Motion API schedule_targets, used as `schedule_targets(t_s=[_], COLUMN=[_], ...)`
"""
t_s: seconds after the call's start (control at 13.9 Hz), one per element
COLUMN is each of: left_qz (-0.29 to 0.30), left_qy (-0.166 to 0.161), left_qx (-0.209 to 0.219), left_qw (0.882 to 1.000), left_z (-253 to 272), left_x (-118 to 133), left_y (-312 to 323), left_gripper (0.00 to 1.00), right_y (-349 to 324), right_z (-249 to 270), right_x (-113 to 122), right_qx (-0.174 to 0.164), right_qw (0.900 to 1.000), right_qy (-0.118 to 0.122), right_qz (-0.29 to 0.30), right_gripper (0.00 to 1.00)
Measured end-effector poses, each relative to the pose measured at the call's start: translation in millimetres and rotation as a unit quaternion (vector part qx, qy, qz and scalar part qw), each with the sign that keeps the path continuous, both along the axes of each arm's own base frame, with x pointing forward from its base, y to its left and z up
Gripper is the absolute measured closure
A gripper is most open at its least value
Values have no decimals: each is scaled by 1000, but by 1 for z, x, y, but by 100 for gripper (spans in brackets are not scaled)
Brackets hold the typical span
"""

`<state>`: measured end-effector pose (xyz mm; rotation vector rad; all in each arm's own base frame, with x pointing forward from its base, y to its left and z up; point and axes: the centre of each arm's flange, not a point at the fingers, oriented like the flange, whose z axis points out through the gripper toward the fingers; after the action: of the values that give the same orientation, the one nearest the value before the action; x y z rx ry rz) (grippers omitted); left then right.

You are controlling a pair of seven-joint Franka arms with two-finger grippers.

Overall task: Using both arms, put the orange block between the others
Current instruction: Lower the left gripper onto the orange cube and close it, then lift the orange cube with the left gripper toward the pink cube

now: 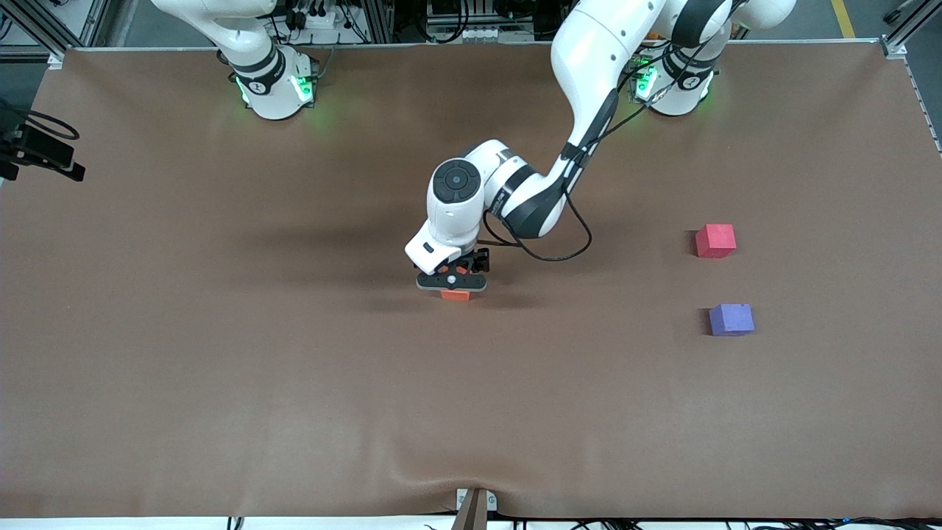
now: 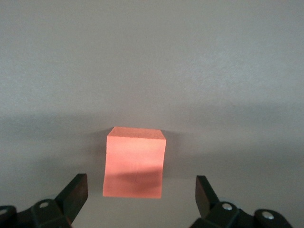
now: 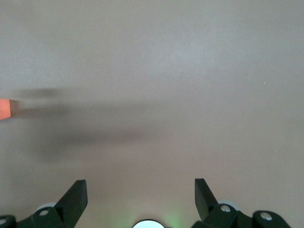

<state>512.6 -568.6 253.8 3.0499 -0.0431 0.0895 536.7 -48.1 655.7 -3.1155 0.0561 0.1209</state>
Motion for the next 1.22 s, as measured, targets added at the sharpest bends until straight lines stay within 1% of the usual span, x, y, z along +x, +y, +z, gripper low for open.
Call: schedule_targets(t_s=[0.29, 1.08, 1.15, 1.22], left_qz=[-3, -11, -17, -22], left_qy=[-6, -8, -8, -11], left_qx=[18, 21, 24, 28], left_qw=[1000, 1000, 1000, 999], left_z=[-21, -45, -48, -51], left_x=[-2, -4, -5, -5], left_y=[0, -1, -1, 0], left_gripper=[0, 0, 5, 6], right_y=[0, 1, 1, 1], right_z=[0, 0, 0, 0], right_x=[0, 0, 0, 0], right_qx=[0, 0, 0, 0], right_qw=[1000, 1000, 1000, 1000], right_qy=[0, 0, 0, 0], right_qz=[1, 1, 1, 1], right_gripper=[0, 0, 0, 0])
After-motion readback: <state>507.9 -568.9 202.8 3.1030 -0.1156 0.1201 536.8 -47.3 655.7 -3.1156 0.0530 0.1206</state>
